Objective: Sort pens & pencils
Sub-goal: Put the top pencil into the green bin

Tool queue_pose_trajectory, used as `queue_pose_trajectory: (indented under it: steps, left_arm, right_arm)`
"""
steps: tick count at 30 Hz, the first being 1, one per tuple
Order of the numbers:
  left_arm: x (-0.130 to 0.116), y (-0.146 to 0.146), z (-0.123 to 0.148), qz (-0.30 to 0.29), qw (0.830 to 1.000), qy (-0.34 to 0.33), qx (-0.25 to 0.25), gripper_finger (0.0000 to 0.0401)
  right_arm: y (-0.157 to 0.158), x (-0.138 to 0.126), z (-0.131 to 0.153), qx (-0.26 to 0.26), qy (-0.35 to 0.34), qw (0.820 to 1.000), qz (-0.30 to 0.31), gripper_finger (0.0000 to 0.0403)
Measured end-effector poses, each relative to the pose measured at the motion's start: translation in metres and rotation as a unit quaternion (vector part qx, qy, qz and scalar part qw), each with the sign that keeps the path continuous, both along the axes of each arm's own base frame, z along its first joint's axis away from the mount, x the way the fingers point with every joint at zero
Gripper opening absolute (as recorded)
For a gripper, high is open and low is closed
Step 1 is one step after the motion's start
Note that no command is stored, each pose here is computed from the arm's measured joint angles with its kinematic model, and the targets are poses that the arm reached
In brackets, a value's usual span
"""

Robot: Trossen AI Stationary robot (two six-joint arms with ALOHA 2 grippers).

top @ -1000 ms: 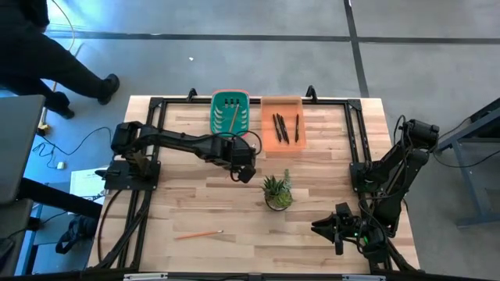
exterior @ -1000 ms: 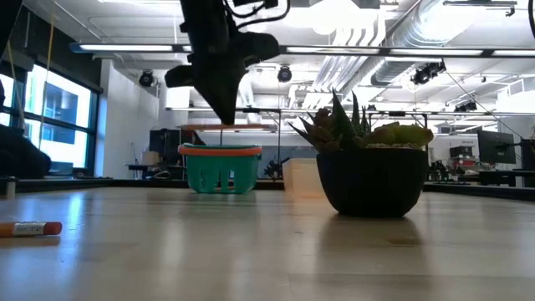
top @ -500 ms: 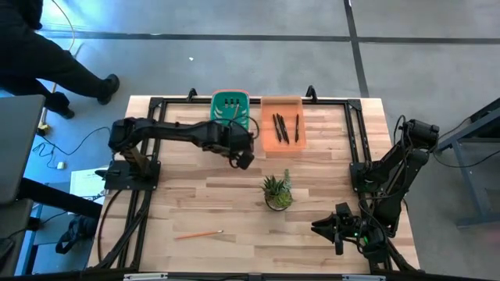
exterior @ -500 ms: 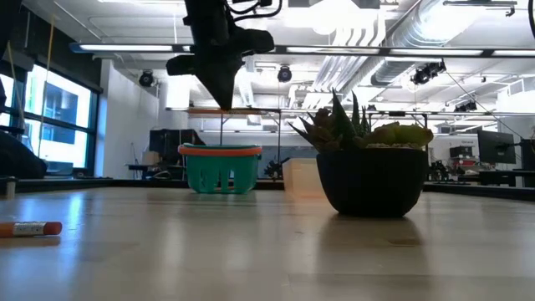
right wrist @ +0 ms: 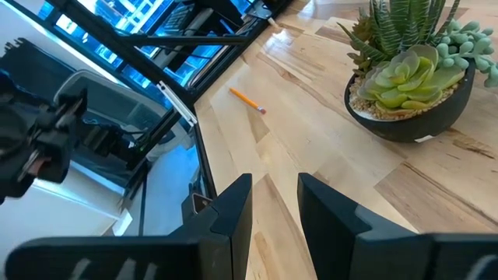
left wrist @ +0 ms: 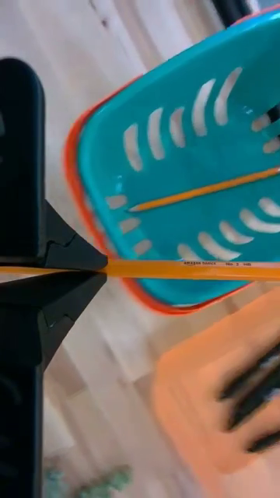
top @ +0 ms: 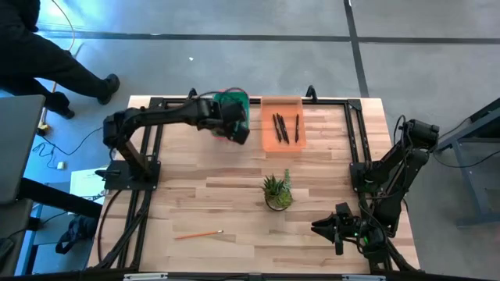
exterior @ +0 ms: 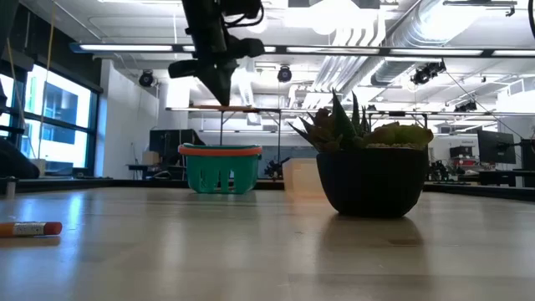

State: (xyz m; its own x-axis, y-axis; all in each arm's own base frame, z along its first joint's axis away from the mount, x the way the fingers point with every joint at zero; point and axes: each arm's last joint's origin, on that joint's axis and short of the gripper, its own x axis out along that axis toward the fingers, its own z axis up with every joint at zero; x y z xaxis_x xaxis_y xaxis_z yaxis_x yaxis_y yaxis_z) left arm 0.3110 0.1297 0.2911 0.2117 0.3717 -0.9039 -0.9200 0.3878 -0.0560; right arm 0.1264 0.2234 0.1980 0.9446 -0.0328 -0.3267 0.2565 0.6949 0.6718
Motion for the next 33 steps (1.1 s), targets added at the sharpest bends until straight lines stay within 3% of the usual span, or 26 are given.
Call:
queue_pose_trajectory:
  steps: [22, 33]
  left_arm:
    - [-0.033, 0.085, 0.005, 0.054, 0.996, -0.065, 0.013, 0.0000]
    - [-0.026, 0.106, -0.023, 0.048, 0.998, -0.045, -0.008, 0.0000]
  right_arm:
    - [-0.001, 0.001, 0.000, 0.019, -0.001, 1.000, -0.010, 0.0096]
    - [-0.003, 0.005, 0.000, 0.030, -0.001, 0.999, -0.024, 0.0096]
